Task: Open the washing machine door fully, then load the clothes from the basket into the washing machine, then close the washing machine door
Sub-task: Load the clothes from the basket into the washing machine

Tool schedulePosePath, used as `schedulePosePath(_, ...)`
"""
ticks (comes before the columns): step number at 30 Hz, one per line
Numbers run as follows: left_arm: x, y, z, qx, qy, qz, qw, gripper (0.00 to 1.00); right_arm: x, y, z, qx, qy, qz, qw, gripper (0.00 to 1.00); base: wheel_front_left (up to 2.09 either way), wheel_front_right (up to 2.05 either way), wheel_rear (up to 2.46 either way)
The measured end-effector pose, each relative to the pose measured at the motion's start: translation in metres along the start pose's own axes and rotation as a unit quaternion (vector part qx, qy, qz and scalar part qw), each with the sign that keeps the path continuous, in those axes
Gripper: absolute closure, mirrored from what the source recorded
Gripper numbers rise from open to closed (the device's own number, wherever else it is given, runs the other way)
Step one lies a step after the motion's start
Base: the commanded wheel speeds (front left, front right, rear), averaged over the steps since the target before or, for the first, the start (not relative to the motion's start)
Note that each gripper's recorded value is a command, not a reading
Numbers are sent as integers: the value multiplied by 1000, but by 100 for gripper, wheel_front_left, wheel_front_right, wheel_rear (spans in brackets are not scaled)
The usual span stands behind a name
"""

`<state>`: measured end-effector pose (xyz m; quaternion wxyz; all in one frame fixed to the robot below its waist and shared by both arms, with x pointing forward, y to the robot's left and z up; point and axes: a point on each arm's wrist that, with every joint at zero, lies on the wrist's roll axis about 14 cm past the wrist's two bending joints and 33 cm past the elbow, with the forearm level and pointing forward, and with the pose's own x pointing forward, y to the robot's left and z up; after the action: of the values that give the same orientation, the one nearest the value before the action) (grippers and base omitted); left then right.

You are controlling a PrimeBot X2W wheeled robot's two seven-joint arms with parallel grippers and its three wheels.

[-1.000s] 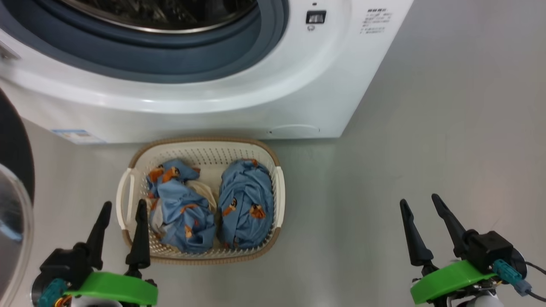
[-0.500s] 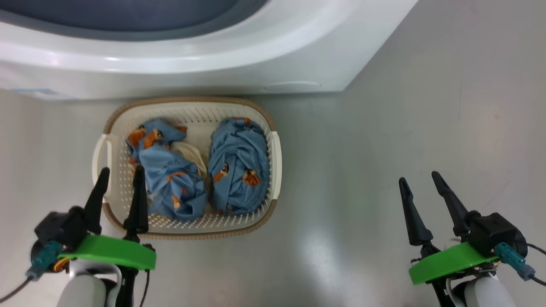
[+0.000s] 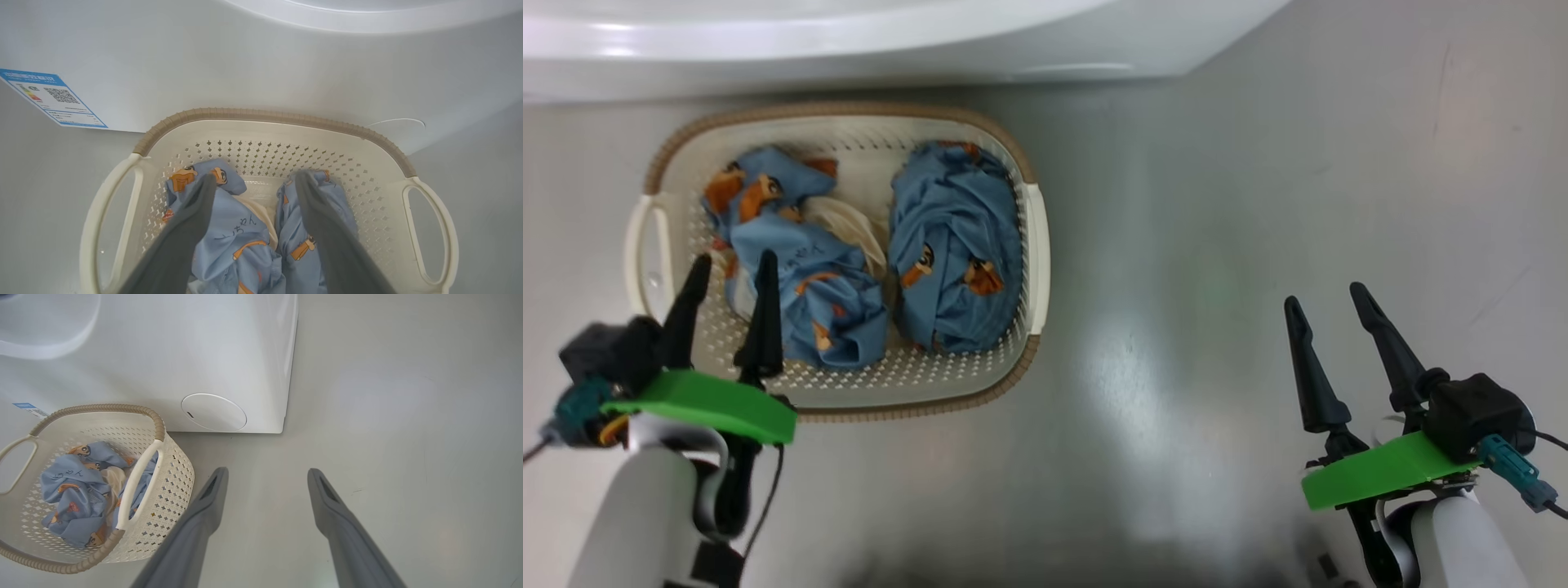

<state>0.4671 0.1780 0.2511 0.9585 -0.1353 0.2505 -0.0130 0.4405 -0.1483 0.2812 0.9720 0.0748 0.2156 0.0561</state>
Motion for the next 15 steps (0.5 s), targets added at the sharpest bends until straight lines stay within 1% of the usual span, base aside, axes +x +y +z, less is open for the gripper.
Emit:
schedulePosePath(3, 8, 5, -9, 0, 13, 4, 1000, 0, 3, -1, -6, 2, 7, 0, 1000, 0, 0, 0, 0)
schedulePosePath(9, 21, 24, -53, 5, 82, 20, 996, 0, 5, -4, -23, 11, 26, -3, 1000, 0, 0, 0, 0)
schedulePosePath(15, 39, 38, -72, 21, 118, 26, 993, 0, 5, -10, -30, 17, 33, -12, 999, 0, 0, 0, 0)
